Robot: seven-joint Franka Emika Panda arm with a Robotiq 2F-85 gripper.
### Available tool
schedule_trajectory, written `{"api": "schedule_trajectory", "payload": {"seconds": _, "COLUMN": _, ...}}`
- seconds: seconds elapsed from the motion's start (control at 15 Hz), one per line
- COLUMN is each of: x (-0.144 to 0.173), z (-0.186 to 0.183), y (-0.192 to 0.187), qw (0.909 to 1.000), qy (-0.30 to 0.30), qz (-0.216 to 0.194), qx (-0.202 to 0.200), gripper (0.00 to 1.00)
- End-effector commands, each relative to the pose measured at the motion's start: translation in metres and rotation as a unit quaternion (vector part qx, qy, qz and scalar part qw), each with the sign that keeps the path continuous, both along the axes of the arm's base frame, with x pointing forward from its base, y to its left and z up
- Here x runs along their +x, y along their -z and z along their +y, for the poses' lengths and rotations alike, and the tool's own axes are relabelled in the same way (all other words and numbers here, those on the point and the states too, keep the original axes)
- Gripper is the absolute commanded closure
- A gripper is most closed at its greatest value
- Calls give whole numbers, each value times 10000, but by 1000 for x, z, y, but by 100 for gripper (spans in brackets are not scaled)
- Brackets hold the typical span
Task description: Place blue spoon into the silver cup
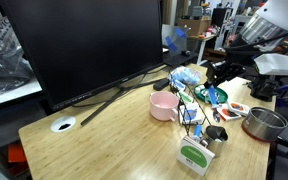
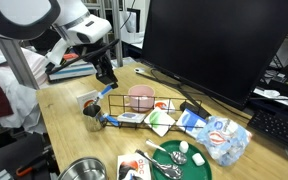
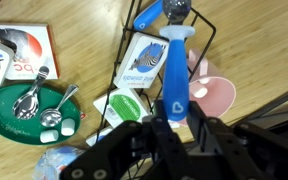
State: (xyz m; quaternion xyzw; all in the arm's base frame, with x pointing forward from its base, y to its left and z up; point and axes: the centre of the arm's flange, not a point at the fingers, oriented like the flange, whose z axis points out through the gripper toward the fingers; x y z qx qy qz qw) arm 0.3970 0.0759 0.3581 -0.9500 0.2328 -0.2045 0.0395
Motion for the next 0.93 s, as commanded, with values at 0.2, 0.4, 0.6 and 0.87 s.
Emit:
{"api": "schedule_trajectory", "payload": {"seconds": 0.2, "x": 1, "z": -3, "y": 1, "qw": 10000, "qy": -19, "qz": 13, "qx": -1, "gripper": 73}}
{"api": "schedule_trajectory", "payload": {"seconds": 0.4, "x": 0, "z": 1, "y": 4, "qw": 10000, "qy": 0, "qz": -58, "qx": -32, "gripper": 93}}
{"api": "schedule_trajectory", "payload": {"seconds": 0.6, "x": -4, "z": 13, "y": 10, "qw": 9995, "qy": 32, "qz": -182, "qx": -272, "gripper": 93}}
{"api": "schedule_trajectory", "payload": {"seconds": 0.87, "x": -20, "z": 35, "y": 23, "qw": 9985, "qy": 120, "qz": -170, "qx": -511, "gripper": 93}}
